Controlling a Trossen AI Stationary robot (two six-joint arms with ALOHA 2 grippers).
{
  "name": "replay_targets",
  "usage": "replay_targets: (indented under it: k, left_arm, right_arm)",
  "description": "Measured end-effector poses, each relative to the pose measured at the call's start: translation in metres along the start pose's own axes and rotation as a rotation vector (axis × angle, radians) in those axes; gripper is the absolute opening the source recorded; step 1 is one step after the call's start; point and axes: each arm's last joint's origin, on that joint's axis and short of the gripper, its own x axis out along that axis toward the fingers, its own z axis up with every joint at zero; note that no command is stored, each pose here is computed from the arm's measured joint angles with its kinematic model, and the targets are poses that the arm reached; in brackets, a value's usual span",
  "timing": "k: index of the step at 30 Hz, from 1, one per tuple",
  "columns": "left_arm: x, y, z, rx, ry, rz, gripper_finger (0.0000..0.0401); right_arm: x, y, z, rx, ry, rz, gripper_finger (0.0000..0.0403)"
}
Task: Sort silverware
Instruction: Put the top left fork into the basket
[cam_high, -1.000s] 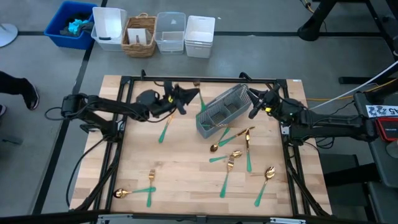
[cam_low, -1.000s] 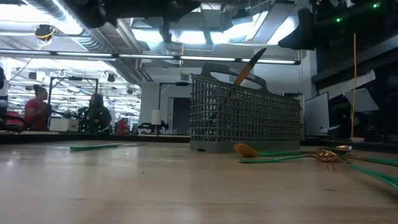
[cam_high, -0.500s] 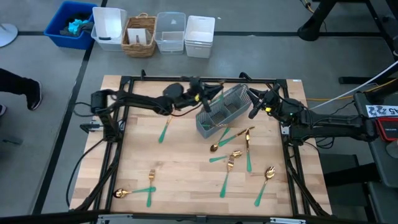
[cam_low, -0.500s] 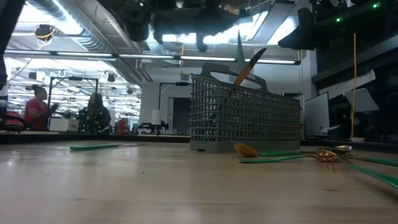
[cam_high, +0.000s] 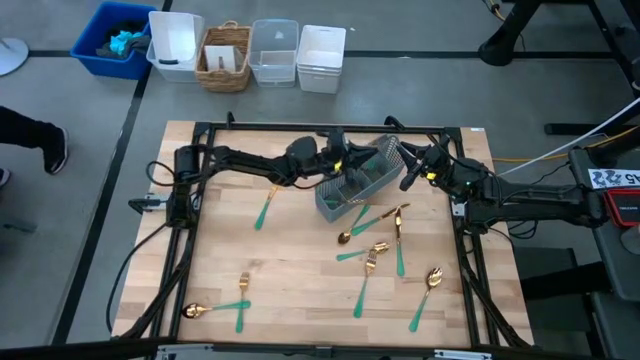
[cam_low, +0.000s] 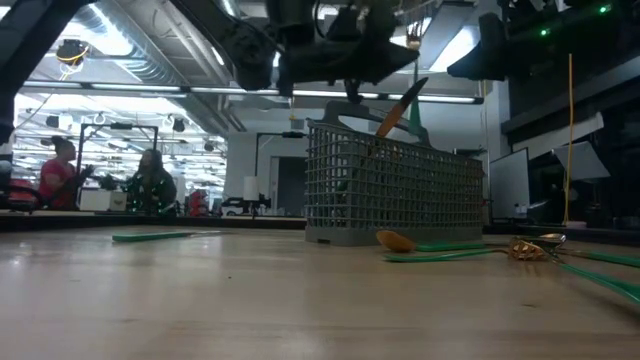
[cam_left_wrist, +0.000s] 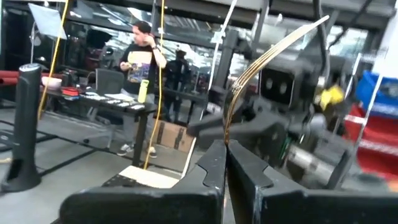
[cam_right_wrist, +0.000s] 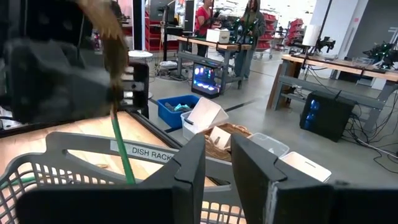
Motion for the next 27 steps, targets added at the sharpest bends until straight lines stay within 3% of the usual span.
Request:
replay_targets:
  k: [9,27]
  left_arm:
    - [0.003,0.001,-0.018,0.100,0.081,0.006,0.0000]
    - [0.002,-0.001,-0.026,0.152,0.159,0.007,0.0018]
  right_arm:
    - [0.004,0.003,-0.004,-0.019,0.030,0.002,0.0081]
    - [0.027,0.018,-0.028,-0.098,0.155,0.009,0.0081]
